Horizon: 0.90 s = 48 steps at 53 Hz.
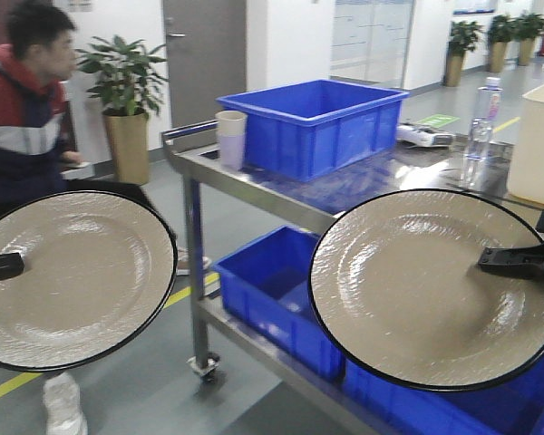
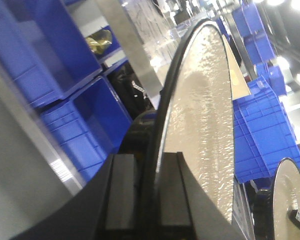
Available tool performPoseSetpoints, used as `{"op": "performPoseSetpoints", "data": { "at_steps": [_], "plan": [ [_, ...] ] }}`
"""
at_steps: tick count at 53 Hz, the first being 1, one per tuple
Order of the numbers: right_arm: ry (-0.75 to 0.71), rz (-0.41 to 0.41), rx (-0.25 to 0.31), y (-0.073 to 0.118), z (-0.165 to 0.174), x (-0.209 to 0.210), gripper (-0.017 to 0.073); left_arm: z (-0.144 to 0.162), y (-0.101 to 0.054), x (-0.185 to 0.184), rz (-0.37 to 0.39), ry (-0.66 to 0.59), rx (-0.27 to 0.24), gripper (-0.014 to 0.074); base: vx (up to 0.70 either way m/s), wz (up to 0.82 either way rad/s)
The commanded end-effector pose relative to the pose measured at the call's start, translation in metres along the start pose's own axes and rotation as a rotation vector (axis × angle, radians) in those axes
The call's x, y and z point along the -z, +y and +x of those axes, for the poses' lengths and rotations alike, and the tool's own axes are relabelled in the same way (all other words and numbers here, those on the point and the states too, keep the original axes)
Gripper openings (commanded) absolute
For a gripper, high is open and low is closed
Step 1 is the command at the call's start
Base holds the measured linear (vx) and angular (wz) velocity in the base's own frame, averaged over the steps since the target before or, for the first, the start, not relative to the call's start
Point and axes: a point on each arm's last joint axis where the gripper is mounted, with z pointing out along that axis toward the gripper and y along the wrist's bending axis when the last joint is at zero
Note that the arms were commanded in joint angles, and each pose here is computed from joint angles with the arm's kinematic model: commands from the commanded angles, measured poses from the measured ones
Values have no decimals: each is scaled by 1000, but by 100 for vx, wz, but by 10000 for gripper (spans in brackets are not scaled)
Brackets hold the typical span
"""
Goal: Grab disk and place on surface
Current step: 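Hold both plates while the base drives to the steel table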
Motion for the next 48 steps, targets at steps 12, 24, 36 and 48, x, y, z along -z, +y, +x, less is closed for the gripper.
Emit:
{"op": "performPoseSetpoints", "data": {
  "at_steps": [12, 24, 36, 48],
  "plan": [
    [-86, -106, -26, 25, -10, 12, -9, -6, -39, 8, 165, -61, -5, -1, 41, -39],
    [-86, -106, -26, 25, -10, 12, -9, -6, -39, 8, 165, -61, -5, -1, 39, -41],
    [-86, -105, -26, 25, -10, 12, -9, -6, -39, 8, 165, -61, -5, -1, 35, -46],
    [-86, -105, -26, 25, -10, 12, -9, -6, -39, 8, 165, -61, -5, -1, 29, -57]
  ]
}}
